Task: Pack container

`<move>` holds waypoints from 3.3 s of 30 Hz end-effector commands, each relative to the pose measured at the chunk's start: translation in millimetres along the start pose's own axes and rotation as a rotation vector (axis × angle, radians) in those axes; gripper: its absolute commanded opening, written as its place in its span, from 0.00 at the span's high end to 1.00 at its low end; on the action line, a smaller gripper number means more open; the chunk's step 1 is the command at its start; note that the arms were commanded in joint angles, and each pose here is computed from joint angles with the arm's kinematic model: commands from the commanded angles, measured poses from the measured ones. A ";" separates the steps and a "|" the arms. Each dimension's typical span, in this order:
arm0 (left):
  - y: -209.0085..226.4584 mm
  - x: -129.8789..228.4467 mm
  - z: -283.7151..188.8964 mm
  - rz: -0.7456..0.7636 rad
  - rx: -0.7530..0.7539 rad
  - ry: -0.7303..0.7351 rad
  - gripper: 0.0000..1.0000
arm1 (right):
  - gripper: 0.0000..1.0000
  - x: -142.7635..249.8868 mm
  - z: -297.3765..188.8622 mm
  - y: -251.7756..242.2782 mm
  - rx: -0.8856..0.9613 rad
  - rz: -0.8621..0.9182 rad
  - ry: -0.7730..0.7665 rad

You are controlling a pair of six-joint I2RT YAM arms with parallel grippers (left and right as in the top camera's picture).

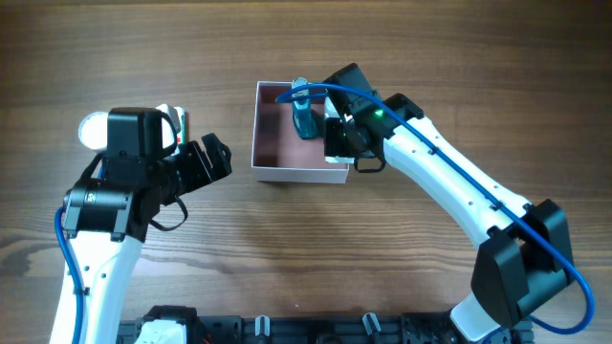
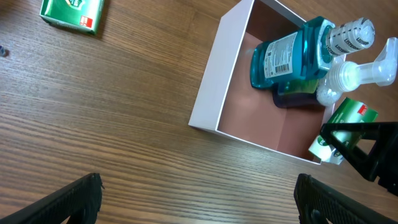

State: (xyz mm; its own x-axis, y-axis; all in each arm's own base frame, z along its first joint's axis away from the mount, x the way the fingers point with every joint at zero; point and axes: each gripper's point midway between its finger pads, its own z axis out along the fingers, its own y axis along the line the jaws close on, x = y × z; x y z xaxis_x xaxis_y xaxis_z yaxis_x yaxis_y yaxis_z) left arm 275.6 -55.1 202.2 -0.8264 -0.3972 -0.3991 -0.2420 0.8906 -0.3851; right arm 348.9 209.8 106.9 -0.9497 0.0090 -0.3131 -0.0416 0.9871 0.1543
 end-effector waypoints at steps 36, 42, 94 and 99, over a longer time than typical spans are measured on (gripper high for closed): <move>-2.7 -4.9 -4.3 -0.007 0.001 -0.018 0.00 | 0.96 21.9 34.1 24.7 -0.007 -0.009 0.080; -2.7 -4.8 -4.3 -0.006 0.001 -0.018 0.00 | 0.96 21.2 35.3 24.7 -0.004 0.011 0.077; -1.6 -2.5 -4.5 -0.009 -0.004 -0.009 0.00 | 0.00 -42.3 -125.4 -15.0 -0.034 0.053 -0.344; 2.6 -12.6 -15.1 -0.009 -0.052 -0.046 0.01 | 0.00 -41.1 -141.7 -79.5 0.052 0.197 -0.325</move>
State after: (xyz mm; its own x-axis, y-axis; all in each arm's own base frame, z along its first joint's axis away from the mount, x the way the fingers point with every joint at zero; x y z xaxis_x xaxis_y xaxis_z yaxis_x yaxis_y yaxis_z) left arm 271.3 -53.9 200.1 -0.8334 -0.3969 -0.3846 -0.2519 0.8922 -0.3750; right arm 342.9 153.0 238.5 -0.8028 0.1682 -0.5720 0.0403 0.9725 0.2295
